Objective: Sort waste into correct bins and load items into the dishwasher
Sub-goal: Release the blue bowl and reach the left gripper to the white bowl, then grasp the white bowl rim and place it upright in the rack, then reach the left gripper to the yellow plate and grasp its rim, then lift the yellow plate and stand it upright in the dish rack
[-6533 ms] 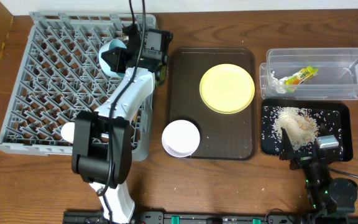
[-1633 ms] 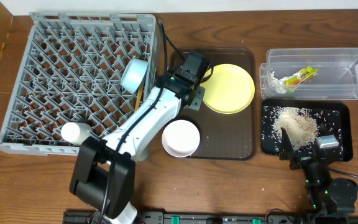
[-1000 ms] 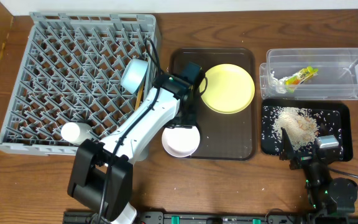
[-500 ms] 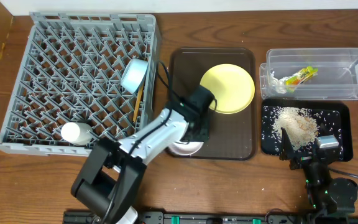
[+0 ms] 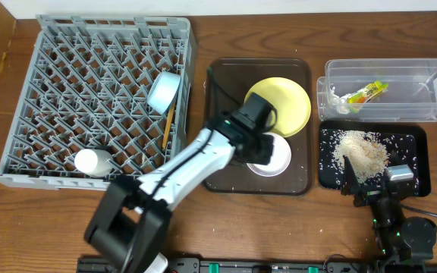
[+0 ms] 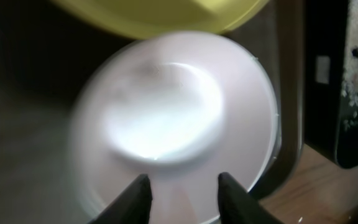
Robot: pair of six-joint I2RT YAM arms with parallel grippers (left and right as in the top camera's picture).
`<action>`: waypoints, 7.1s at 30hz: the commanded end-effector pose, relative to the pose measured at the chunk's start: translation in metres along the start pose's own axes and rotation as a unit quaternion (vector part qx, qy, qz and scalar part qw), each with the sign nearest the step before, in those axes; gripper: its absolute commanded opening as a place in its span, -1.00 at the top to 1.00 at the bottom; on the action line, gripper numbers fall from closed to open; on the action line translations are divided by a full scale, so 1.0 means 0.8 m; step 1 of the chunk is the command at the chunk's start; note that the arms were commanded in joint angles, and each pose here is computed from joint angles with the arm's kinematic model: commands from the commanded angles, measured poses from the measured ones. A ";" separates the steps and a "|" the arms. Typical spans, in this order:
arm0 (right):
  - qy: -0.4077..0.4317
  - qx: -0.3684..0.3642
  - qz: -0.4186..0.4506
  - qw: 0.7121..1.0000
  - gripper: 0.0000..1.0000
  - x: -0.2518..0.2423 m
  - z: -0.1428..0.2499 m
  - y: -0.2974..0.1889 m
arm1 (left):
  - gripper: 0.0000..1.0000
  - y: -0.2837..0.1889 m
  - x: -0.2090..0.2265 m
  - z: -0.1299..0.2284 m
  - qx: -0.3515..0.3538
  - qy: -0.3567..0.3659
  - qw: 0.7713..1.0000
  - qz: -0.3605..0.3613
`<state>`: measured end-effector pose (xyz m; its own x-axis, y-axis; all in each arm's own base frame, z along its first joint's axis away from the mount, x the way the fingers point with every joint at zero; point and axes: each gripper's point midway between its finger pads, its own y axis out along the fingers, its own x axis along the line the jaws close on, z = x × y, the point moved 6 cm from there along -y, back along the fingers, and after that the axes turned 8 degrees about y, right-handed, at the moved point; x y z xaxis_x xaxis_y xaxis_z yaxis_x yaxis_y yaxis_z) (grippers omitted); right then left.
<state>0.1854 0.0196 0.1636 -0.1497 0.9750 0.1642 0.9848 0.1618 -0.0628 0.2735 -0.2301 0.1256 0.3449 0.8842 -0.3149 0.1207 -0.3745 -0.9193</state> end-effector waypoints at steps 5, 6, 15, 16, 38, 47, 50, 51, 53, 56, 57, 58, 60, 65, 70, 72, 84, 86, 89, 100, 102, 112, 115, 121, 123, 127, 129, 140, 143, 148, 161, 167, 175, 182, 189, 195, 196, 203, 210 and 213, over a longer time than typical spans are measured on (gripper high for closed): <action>-0.003 -0.001 0.002 1.000 -0.99 -0.001 0.000 0.000 | -0.04 -0.031 0.047 -0.004 -0.007 0.040 0.998 -0.044; -0.003 -0.001 0.002 1.000 -0.98 -0.001 0.000 0.000 | -0.08 -0.024 0.052 0.001 0.003 0.043 0.998 -0.044; -0.003 -0.001 0.002 1.000 -0.99 -0.001 0.000 0.000 | -0.08 0.039 0.053 0.012 0.047 0.042 0.997 0.042; -0.003 -0.001 0.002 1.000 -0.99 -0.001 0.000 0.000 | -0.04 0.044 0.053 0.011 0.046 0.042 0.997 0.044; -0.003 -0.001 0.002 1.000 -0.99 -0.001 0.000 0.000 | 0.85 -0.199 0.135 -0.013 -0.135 -0.024 0.920 -0.366; -0.003 -0.001 0.002 1.000 -0.99 -0.001 0.000 0.000 | 0.85 -0.281 0.185 0.018 -0.161 -0.058 0.770 -0.615; -0.003 -0.001 0.002 1.000 -0.98 -0.001 0.000 0.000 | 0.85 -0.277 0.199 0.022 -0.153 -0.068 0.724 -0.670; -0.003 -0.001 0.002 1.000 -0.98 -0.001 0.000 0.000 | 0.85 -0.275 0.205 0.023 -0.149 -0.072 0.701 -0.694; -0.003 -0.001 0.002 1.000 -0.98 -0.001 0.000 0.000 | 0.85 -0.270 0.215 0.023 -0.136 -0.072 0.670 -0.727; -0.003 -0.001 0.002 1.000 -0.98 -0.001 0.000 0.000 | 0.85 -0.251 0.229 0.018 -0.104 -0.061 0.654 -0.746; -0.003 -0.001 0.002 1.000 -0.99 -0.001 0.000 0.000 | 0.85 -0.244 0.234 0.016 -0.095 -0.060 0.654 -0.748; -0.003 -0.001 0.002 1.000 -0.99 -0.001 0.000 0.000 | 0.85 -0.238 0.238 0.014 -0.089 -0.059 0.653 -0.750; -0.003 -0.001 0.002 1.000 -0.98 -0.001 0.000 0.000 | 0.85 -0.224 0.251 0.008 -0.080 -0.064 0.646 -0.757; -0.003 -0.001 0.002 1.000 -0.98 -0.001 0.000 0.000 | 0.85 -0.198 0.272 0.008 -0.038 -0.056 0.644 -0.762; -0.003 -0.001 0.002 1.000 -0.99 -0.001 0.000 0.000 | 0.85 -0.171 0.278 0.013 -0.008 -0.043 0.666 -0.745; -0.003 -0.001 0.002 1.000 -0.98 -0.001 0.000 0.000 | 0.85 -0.165 0.279 0.019 -0.003 -0.044 0.672 -0.739; -0.003 -0.001 0.002 1.000 -0.98 -0.001 0.000 0.000 | 0.85 -0.147 0.264 0.037 0.023 -0.043 0.711 -0.702; -0.003 -0.001 0.002 1.000 -0.98 -0.001 0.000 0.000 | 0.85 -0.142 0.260 0.040 0.019 -0.051 0.720 -0.692; -0.003 -0.001 0.002 1.000 -0.98 -0.001 0.000 0.000 | 0.81 -0.138 0.252 0.043 0.022 -0.046 0.726 -0.686; -0.003 -0.001 0.002 1.000 -0.99 -0.001 0.000 0.000 | 0.31 -0.125 0.199 0.036 0.002 -0.035 0.795 -0.606; -0.003 -0.001 0.002 1.000 -0.98 -0.001 0.000 0.000 | 0.28 -0.126 0.188 0.036 -0.007 -0.056 0.826 -0.560; -0.003 -0.001 0.002 1.000 -0.98 -0.001 0.000 0.000 | 0.12 -0.120 0.098 0.002 -0.106 -0.122 0.965 -0.207; -0.003 -0.001 0.002 1.000 -0.98 -0.001 0.000 0.000 | 0.04 -0.113 0.077 -0.031 -0.157 -0.091 0.973 -0.142; -0.003 -0.001 0.002 1.000 -0.99 -0.001 0.000 0.000 | -0.23 -0.066 0.060 -0.093 -0.224 -0.023 0.969 -0.099; -0.003 -0.001 0.002 1.000 -0.99 -0.001 0.000 0.000 | -0.23 -0.041 0.065 -0.101 -0.221 -0.023 0.970 -0.098; -0.003 -0.001 0.002 1.000 -0.99 -0.001 0.000 0.000 | -0.25 0.020 0.060 -0.110 -0.194 -0.019 0.980 -0.031; -0.003 -0.001 0.002 1.000 -0.99 -0.001 0.000 0.000 | -0.24 0.039 0.066 -0.106 -0.177 -0.054 0.982 -0.029; -0.003 -0.001 0.002 1.000 -0.99 -0.001 0.000 0.000 | 0.01 0.100 0.094 -0.085 -0.105 -0.169 0.980 0.007; -0.003 -0.001 0.002 1.000 -0.99 -0.001 0.000 0.000 | 0.29 0.111 0.096 -0.082 -0.097 -0.185 0.978 0.012; -0.003 -0.001 0.002 1.000 -0.99 -0.001 0.000 0.000 | 0.54 0.127 0.096 -0.078 -0.083 -0.194 0.977 0.030; -0.003 -0.001 0.002 1.000 -0.98 -0.001 0.000 0.000 | 0.85 -0.009 0.126 -0.120 -0.193 -0.107 0.974 0.043; -0.003 -0.001 0.002 1.000 -0.98 -0.001 0.000 0.000 | 0.85 -0.152 0.163 -0.115 -0.300 -0.106 0.948 0.008; -0.003 -0.001 0.002 1.000 -0.99 -0.001 0.000 0.000 | 0.85 -0.272 0.234 -0.061 -0.376 -0.140 0.913 -0.075; -0.003 -0.001 0.002 1.000 -0.98 -0.001 0.000 0.000 | 0.85 -0.318 0.318 -0.002 -0.362 -0.196 0.876 -0.252; -0.003 -0.001 0.002 1.000 -0.99 -0.001 0.000 0.000 | 0.85 -0.325 0.364 0.031 -0.330 -0.241 0.849 -0.335; -0.003 -0.001 0.002 1.000 -0.99 -0.001 0.000 0.000 | 0.85 -0.332 0.390 0.043 -0.309 -0.226 0.842 -0.379; -0.003 -0.001 0.002 1.000 -0.99 -0.001 0.000 0.000 | 0.85 -0.331 0.392 0.043 -0.303 -0.217 0.845 -0.385; -0.003 -0.001 0.002 1.000 -0.98 -0.001 0.000 0.000 | 0.85 -0.319 0.411 0.051 -0.253 -0.209 0.842 -0.428; -0.003 -0.001 0.002 1.000 -0.99 -0.001 0.000 0.000 | 0.85 -0.312 0.415 0.037 -0.246 -0.182 0.843 -0.442; -0.003 -0.001 0.002 1.000 -0.99 -0.001 0.000 0.000 | 0.85 -0.306 0.405 0.026 -0.238 -0.143 0.852 -0.444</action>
<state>0.1854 0.0196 0.1637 -0.1497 0.9750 0.1641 0.9849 0.1618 -0.0625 0.3314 0.1639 0.2445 -0.3820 0.8800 0.2823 0.5941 0.4678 -0.6543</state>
